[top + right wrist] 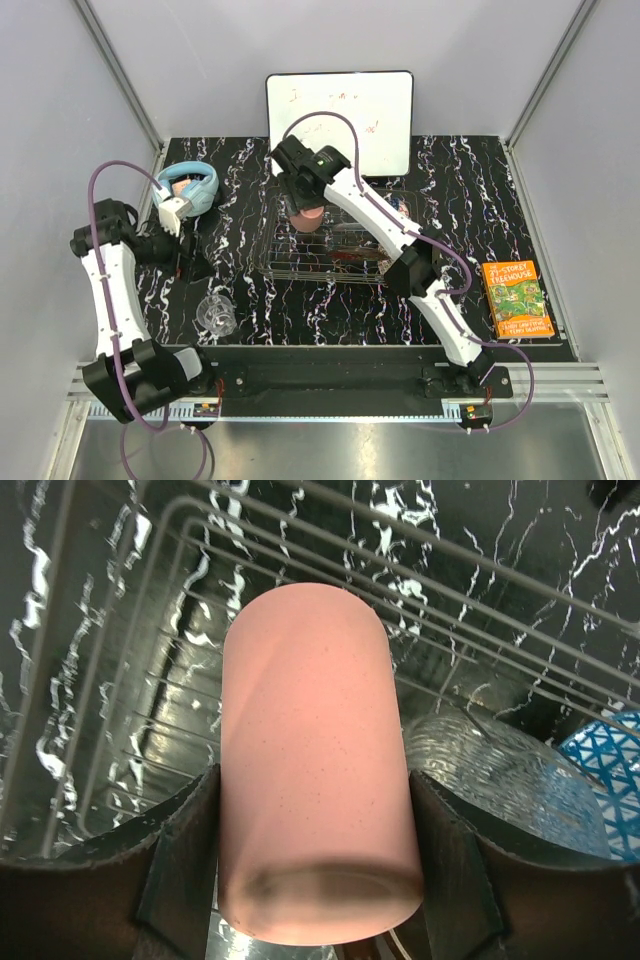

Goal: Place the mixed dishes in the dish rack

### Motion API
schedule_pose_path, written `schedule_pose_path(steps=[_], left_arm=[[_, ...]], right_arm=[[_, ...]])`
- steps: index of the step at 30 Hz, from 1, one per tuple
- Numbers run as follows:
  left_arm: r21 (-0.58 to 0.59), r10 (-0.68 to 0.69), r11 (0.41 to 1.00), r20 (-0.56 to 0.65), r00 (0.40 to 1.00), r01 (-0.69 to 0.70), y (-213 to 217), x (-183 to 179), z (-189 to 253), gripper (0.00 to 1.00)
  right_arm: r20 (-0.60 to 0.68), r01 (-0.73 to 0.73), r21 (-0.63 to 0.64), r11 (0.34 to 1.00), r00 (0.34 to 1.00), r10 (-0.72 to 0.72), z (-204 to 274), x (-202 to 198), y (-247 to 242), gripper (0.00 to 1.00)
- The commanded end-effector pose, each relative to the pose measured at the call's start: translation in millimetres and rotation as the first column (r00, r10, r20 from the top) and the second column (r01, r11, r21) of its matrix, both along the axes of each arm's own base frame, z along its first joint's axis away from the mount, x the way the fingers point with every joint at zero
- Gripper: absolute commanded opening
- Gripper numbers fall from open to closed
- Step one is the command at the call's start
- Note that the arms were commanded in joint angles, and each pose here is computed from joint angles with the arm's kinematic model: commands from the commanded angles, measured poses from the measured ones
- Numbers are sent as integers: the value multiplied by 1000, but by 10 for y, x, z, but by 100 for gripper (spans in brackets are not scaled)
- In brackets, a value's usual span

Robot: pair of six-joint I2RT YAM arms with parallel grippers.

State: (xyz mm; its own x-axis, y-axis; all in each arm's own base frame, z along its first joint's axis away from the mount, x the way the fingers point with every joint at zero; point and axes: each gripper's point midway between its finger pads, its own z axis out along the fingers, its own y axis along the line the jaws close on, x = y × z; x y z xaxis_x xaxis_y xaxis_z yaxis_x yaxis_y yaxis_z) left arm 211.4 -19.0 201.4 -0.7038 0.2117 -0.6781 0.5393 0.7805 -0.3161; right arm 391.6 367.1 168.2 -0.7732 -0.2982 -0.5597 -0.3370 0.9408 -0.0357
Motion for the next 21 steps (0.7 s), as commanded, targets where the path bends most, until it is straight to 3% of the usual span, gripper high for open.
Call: schedule_pose_path(steps=[1,10,21], left_arm=[[124,-25,992,25,999,22,149,-53,-155,99],[247,-97,964,-20,995,99,276,-249,-497,99],[281,-106,953,-33,994,111,344,-253,-649,99]], right_arm=[[31,-11,-54,998,999,13,70,-24,-76,0],[-27,-51,-81,995,998,49,-294,-26,39,0],[-66,-80,-105,991,995,73,-654,17,126,0]])
